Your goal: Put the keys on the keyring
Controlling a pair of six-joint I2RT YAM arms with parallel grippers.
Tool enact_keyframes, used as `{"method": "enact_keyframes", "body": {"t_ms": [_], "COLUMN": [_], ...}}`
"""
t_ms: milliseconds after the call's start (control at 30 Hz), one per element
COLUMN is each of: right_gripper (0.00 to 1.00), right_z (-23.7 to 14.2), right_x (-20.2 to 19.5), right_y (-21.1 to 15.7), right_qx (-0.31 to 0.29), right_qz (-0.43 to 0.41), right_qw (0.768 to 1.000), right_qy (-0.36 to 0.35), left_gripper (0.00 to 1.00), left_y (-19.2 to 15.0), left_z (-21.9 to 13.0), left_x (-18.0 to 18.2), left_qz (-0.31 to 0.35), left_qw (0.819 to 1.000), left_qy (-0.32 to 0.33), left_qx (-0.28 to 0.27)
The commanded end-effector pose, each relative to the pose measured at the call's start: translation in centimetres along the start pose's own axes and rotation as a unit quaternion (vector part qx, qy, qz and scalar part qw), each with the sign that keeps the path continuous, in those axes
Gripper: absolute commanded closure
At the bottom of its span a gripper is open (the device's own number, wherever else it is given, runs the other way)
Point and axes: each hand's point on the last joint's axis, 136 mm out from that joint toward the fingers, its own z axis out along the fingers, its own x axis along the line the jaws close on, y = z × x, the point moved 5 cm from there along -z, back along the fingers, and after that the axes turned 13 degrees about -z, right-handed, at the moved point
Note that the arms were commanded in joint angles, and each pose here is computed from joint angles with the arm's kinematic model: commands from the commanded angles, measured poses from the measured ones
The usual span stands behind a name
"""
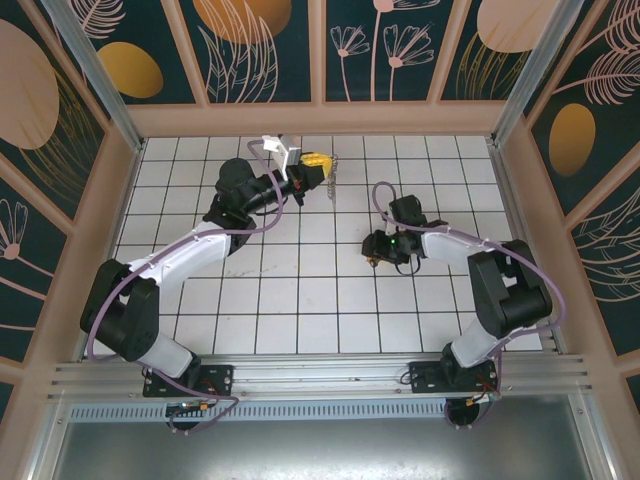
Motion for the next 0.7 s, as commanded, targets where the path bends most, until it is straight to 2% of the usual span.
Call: {"method": "enact_keyframes", "body": {"t_ms": [0, 167, 367, 667], "right_gripper": [0.55, 0.58, 0.61, 0.65], "right_z": [-1.9, -1.7, -0.3, 1.1], "right_x": [0.6, 0.5, 0.6, 1.0], "right_y": [1.3, 1.8, 0.5, -0.9], "right_qx": [-0.033, -0.024, 0.014, 0.042], "right_qz": [-0.005, -0.037, -0.092, -0.132], "right_qw": [0.999, 0.998, 0.991, 0.981], "right_qy": [-0.013, -0.038, -0.096, -0.137], "left_gripper": [1.00, 1.00, 1.00, 1.00], "left_y": [2.0, 2.0, 2.1, 2.3], "left_z": [-0.5, -0.4, -0.3, -0.4], "left_x": [-1.3, -1.3, -1.4, -1.7], "left_qz": [0.021, 0.019, 0.019, 0.021], "left_qw": [0.999, 0.999, 0.999, 0.999], "left_qy": [-0.020, -0.023, -0.027, -0.030], "left_qx": [-0.035, -0.034, -0.034, -0.034]}}
